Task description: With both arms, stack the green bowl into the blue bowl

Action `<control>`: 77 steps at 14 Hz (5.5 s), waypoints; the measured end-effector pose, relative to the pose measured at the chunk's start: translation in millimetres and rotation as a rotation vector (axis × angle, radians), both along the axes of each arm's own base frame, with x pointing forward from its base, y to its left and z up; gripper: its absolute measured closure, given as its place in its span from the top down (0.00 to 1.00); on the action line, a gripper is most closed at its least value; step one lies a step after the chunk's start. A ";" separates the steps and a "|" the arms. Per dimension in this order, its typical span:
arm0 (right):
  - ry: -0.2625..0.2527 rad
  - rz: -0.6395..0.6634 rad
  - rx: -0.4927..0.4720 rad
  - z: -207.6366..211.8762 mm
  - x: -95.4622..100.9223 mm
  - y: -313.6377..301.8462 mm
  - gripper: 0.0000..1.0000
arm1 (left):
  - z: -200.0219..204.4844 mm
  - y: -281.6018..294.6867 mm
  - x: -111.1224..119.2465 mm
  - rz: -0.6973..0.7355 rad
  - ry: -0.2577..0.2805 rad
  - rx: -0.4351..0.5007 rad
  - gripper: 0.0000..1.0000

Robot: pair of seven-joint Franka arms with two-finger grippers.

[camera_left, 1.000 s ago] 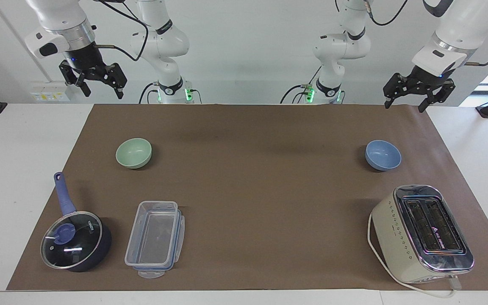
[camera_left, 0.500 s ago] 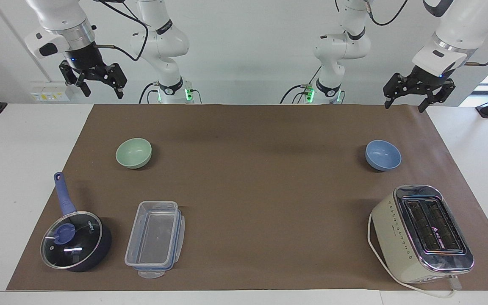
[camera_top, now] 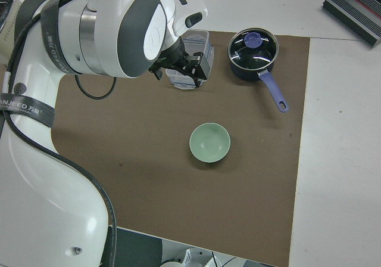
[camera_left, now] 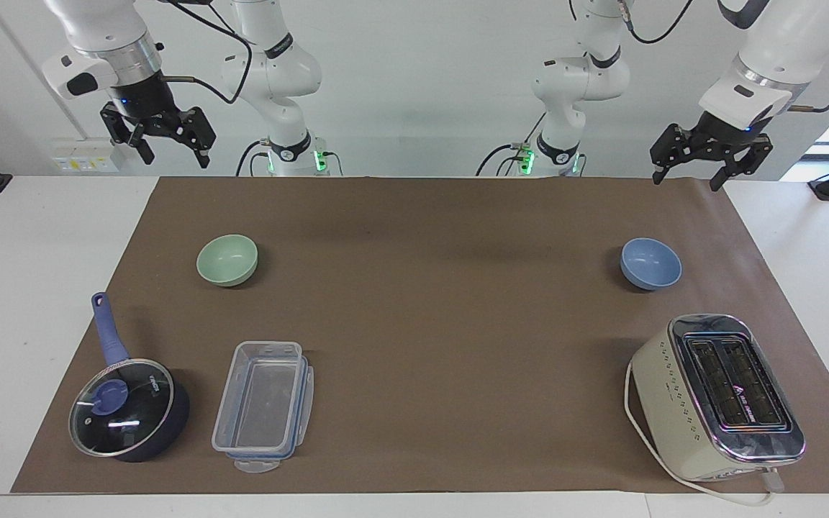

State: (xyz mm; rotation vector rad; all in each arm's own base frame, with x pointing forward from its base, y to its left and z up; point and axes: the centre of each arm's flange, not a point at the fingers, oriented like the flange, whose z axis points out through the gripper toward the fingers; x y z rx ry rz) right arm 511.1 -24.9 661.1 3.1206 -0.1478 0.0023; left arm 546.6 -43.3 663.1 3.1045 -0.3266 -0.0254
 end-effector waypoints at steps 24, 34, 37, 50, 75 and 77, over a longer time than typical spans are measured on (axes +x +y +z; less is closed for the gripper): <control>0.000 0.001 0.000 0.0 0.0 0.7 1.00 | 0.0 -6.7 -0.6 -0.012 0.000 -0.006 1.00; 0.003 0.015 -0.001 -0.3 0.0 7.4 1.00 | -34.8 46.7 -4.2 0.005 -0.031 -0.005 1.00; 0.004 0.014 -0.001 -0.6 0.0 7.3 1.00 | -74.9 79.1 -5.7 -0.023 -0.017 -0.013 1.00; 0.010 0.013 -0.001 -2.2 -0.6 6.3 1.00 | -244.0 156.9 -43.9 -0.039 -0.062 -0.060 1.00; 0.012 0.010 0.000 -3.0 -1.5 4.7 1.00 | -328.2 193.7 -40.7 0.011 -0.120 -0.085 0.05; 0.012 0.010 0.000 -3.0 -1.5 4.7 1.00 | -327.9 193.4 -40.6 0.010 -0.121 -0.085 0.05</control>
